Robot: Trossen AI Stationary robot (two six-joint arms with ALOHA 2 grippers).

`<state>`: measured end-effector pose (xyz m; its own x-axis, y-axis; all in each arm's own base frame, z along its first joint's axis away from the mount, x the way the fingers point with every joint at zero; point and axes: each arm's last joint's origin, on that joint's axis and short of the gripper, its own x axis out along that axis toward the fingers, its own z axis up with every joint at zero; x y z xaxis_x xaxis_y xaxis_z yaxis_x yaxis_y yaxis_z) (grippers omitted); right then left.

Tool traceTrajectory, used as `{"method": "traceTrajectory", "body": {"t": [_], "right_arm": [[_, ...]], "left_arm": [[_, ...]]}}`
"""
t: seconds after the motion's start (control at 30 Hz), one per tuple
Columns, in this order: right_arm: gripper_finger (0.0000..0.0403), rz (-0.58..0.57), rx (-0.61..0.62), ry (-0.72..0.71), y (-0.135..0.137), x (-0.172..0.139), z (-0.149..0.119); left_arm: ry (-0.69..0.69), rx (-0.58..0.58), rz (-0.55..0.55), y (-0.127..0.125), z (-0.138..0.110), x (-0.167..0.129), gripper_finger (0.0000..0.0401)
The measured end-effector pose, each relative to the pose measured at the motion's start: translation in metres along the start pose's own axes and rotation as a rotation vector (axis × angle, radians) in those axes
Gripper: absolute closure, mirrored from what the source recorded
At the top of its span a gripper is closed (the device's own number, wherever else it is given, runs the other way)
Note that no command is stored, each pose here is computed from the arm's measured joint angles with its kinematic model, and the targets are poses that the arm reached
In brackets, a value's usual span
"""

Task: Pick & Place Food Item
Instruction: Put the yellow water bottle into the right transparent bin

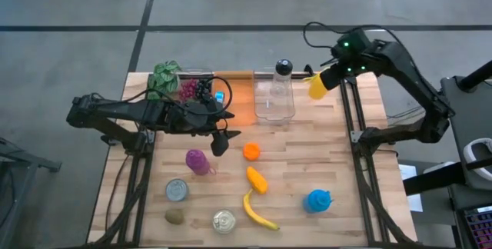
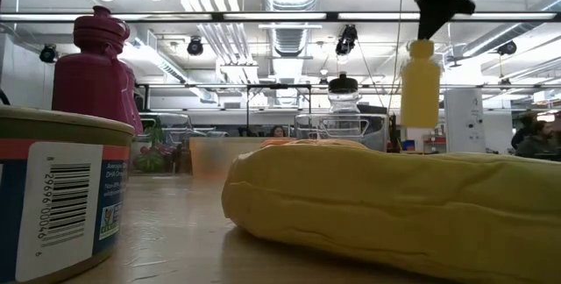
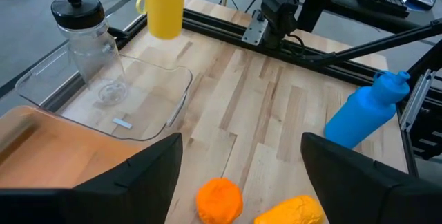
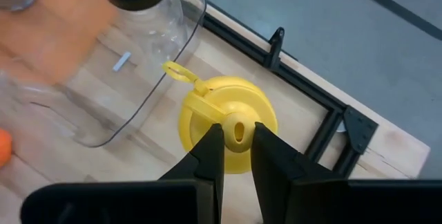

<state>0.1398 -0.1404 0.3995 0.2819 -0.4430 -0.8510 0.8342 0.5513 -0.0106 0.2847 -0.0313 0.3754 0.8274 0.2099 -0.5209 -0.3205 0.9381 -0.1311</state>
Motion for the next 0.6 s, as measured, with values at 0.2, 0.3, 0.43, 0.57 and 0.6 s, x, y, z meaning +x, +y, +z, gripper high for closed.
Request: {"method": "traceTrajectory", "body": {"t": [0.2, 0.3, 0.43, 0.57, 0.6], "right_arm": [[0.0358, 0.007, -0.017, -0.029, -0.003, -0.03, 0.002], [0.0358, 0.022, -0.036, -0.053, 0.0, -0.042, 0.006], [0.036, 0.06, -0.069, -0.104, 0.007, -0.059, 0.012], [0.0368, 0.101, -0.101, -0.166, 0.016, -0.075, 0.02], [0.0373, 0.11, -0.109, -0.182, 0.018, -0.079, 0.022]], "left_arm": [[0.0, 0.0, 0.0, 0.0, 0.0, 0.0, 0.0088], [0.0, 0.0, 0.001, 0.0, 0.0, 0.0, 0.0085], [0.0, -0.001, 0.001, 0.0, 0.0, 0.0, 0.008], [0.0, 0.0, 0.001, 0.0, 0.0, 0.0, 0.0077], [0.0, 0.0, 0.001, 0.0, 0.0, 0.0, 0.0077]]}}
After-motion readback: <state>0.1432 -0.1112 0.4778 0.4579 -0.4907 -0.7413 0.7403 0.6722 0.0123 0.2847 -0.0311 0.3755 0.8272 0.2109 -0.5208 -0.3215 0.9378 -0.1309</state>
